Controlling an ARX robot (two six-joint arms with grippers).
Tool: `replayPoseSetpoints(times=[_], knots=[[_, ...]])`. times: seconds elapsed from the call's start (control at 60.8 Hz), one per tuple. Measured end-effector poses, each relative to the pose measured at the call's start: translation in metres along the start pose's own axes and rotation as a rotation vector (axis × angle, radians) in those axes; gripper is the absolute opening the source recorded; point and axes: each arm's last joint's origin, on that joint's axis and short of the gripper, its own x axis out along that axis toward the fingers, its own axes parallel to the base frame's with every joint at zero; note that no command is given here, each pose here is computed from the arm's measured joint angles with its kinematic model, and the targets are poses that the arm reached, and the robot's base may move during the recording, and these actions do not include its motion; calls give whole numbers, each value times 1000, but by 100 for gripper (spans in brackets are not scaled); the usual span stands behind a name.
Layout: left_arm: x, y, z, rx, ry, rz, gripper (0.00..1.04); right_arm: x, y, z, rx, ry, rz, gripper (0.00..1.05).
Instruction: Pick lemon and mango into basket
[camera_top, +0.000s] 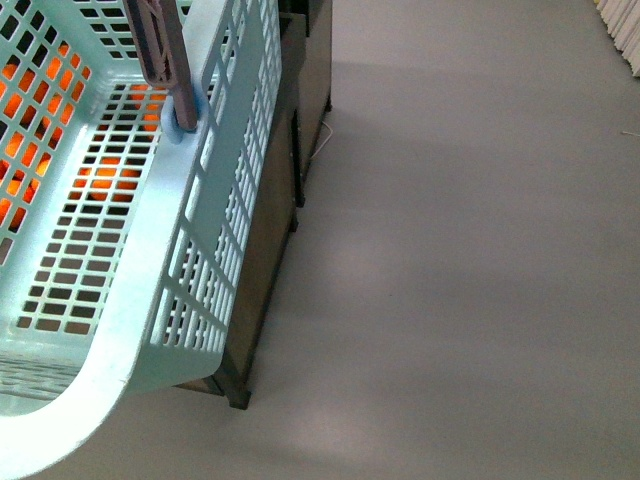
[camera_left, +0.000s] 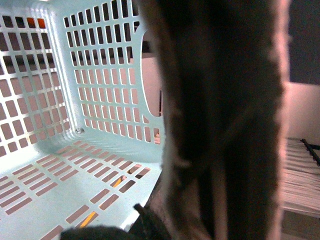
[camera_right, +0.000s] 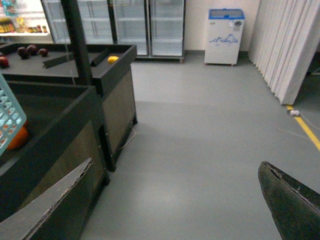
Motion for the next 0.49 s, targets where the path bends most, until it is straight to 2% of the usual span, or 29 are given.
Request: replayPoseSetpoints(times=[0.493], knots=[[0,0,0,3,-3,0,5,0,0,0,0,1,2,96]])
